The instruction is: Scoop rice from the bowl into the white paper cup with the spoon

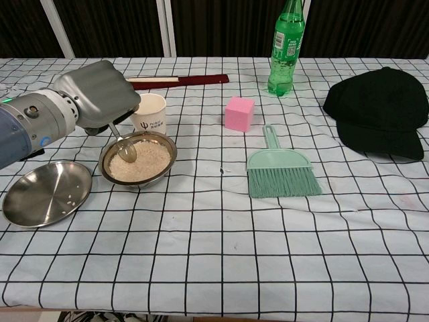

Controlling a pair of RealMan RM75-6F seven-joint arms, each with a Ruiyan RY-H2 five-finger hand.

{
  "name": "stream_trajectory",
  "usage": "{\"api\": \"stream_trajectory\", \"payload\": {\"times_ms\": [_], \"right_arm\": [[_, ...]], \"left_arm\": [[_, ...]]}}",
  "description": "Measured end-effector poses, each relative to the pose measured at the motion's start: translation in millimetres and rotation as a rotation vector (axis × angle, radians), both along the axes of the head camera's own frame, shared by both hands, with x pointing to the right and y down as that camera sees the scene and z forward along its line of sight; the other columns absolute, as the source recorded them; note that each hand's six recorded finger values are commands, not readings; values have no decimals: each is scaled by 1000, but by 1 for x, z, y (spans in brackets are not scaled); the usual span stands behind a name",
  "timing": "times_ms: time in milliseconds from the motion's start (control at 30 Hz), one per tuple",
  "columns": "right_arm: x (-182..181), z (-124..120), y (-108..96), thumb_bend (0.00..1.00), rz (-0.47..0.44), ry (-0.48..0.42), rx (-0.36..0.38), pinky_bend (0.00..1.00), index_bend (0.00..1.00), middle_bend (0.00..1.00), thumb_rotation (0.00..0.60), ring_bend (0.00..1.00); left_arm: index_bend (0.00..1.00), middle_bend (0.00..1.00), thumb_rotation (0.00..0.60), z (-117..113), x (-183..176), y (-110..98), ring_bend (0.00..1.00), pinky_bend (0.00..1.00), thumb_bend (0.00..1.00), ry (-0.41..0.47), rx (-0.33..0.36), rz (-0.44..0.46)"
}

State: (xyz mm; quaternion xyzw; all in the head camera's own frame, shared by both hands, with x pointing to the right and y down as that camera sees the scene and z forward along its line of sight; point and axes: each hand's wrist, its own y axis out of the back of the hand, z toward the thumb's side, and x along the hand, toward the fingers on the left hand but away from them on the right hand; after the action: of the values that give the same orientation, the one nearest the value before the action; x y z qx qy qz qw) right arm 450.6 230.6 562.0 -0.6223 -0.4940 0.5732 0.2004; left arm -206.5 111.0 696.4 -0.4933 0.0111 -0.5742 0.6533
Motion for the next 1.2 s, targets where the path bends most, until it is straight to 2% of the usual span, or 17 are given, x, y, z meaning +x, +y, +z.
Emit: {"api": "stream_trajectory", "payload": {"times_ms": [300,700,1200], "right_arm": [[-1,0,0,303,-2,-1,0,211,62,0,600,0],[0,0,0,303,2,-2,1,211,62,0,600,0],[0,-1,0,303,2,-5,3,210,62,0,600,0]], "left_arm": [[639,998,600,-1,-1,-2,1000,1000,399,-16,9,7],[639,999,600,10,13,11,1000,1000,399,-6,-29,11],[638,1000,600,12,29,25,1000,1000,399,90,-115,-133]]}}
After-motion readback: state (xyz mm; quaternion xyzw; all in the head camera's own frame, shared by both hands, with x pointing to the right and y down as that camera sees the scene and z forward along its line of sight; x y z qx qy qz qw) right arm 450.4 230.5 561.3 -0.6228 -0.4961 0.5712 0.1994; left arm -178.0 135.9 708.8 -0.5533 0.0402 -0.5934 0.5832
